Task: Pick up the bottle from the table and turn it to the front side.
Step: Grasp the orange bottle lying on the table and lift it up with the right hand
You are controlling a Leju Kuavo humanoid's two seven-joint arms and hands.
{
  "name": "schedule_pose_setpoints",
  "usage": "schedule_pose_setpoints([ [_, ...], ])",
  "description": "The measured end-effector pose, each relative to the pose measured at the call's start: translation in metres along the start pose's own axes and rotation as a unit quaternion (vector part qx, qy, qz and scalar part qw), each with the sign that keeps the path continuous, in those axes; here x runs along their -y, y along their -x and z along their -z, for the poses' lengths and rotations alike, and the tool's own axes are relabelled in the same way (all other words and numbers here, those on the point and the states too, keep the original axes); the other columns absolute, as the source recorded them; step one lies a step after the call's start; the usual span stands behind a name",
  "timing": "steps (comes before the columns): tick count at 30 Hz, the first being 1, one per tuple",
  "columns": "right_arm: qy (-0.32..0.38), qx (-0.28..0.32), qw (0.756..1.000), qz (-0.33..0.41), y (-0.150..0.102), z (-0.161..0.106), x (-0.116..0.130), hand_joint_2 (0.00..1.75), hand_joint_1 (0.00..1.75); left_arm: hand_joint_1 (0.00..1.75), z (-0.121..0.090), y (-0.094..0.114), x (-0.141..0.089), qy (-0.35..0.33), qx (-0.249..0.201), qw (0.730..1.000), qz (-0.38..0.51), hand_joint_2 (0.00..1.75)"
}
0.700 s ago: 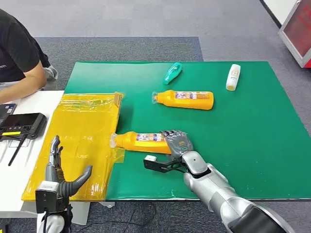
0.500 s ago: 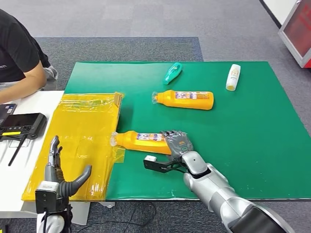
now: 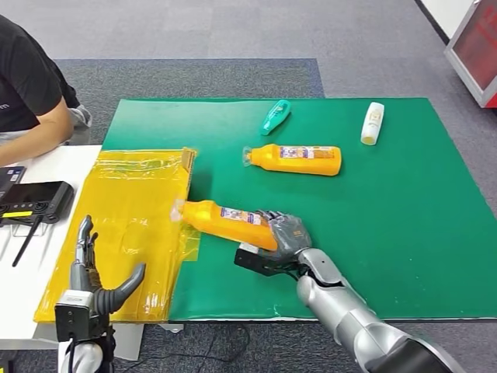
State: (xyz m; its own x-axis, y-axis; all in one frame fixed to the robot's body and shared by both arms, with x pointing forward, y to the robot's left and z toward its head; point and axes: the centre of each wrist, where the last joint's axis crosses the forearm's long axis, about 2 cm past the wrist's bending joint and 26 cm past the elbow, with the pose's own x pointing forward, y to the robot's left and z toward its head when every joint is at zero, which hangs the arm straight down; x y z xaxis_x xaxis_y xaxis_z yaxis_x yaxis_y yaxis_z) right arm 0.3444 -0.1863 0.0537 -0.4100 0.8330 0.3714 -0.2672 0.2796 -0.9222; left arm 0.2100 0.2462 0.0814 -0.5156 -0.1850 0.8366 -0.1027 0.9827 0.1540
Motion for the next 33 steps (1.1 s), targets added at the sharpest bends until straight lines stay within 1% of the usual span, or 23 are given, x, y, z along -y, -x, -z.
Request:
schedule_pose_setpoints([
  [3,0.032,0.015,0.994,0.108,0.000,-0.007,-0.008,1.75,1.75,0.00,0.004,-0.001,0.002,-0.004,0.006,1.000,-0.007,1.75],
  [7,0.075,0.017,0.975,0.210,-0.001,-0.011,-0.010,1.75,1.75,0.00,0.008,-0.001,0.003,-0.011,0.010,1.000,-0.013,1.75],
  [11,0.096,0.019,0.963,0.251,-0.001,-0.012,-0.007,1.75,1.75,0.00,0.011,-0.002,0.004,-0.012,0.013,1.000,-0.015,1.75],
  [15,0.113,0.032,0.944,0.310,-0.004,-0.015,-0.008,1.75,1.75,0.00,0.013,-0.002,0.006,-0.009,0.017,1.000,-0.023,1.75],
  [18,0.129,0.032,0.932,0.338,-0.006,-0.018,-0.008,1.75,1.75,0.00,0.016,-0.002,0.007,-0.003,0.020,0.999,-0.030,1.75],
  [21,0.134,0.035,0.914,0.381,-0.009,-0.020,-0.009,1.75,1.75,0.00,0.019,-0.002,0.007,0.003,0.021,0.999,-0.042,1.75],
  [23,0.126,0.044,0.896,0.423,-0.012,-0.021,-0.010,1.75,1.75,0.00,0.021,-0.001,0.009,0.009,0.020,0.997,-0.072,1.75],
  [25,0.112,0.059,0.876,0.466,-0.017,-0.021,-0.010,1.75,1.75,0.00,0.027,-0.001,0.011,0.017,0.020,0.992,-0.125,1.75],
  [27,0.101,0.073,0.860,0.494,-0.021,-0.020,-0.010,1.75,1.75,0.00,0.033,0.000,0.014,0.025,0.022,0.983,-0.182,1.75],
  [30,0.092,0.090,0.848,0.515,-0.027,-0.017,-0.009,1.75,1.75,0.00,0.046,0.000,0.020,0.039,0.032,0.966,-0.254,1.75],
  [33,0.089,0.110,0.842,0.521,-0.034,-0.012,-0.006,1.75,1.75,0.00,0.064,-0.002,0.027,0.057,0.046,0.942,-0.329,1.75],
])
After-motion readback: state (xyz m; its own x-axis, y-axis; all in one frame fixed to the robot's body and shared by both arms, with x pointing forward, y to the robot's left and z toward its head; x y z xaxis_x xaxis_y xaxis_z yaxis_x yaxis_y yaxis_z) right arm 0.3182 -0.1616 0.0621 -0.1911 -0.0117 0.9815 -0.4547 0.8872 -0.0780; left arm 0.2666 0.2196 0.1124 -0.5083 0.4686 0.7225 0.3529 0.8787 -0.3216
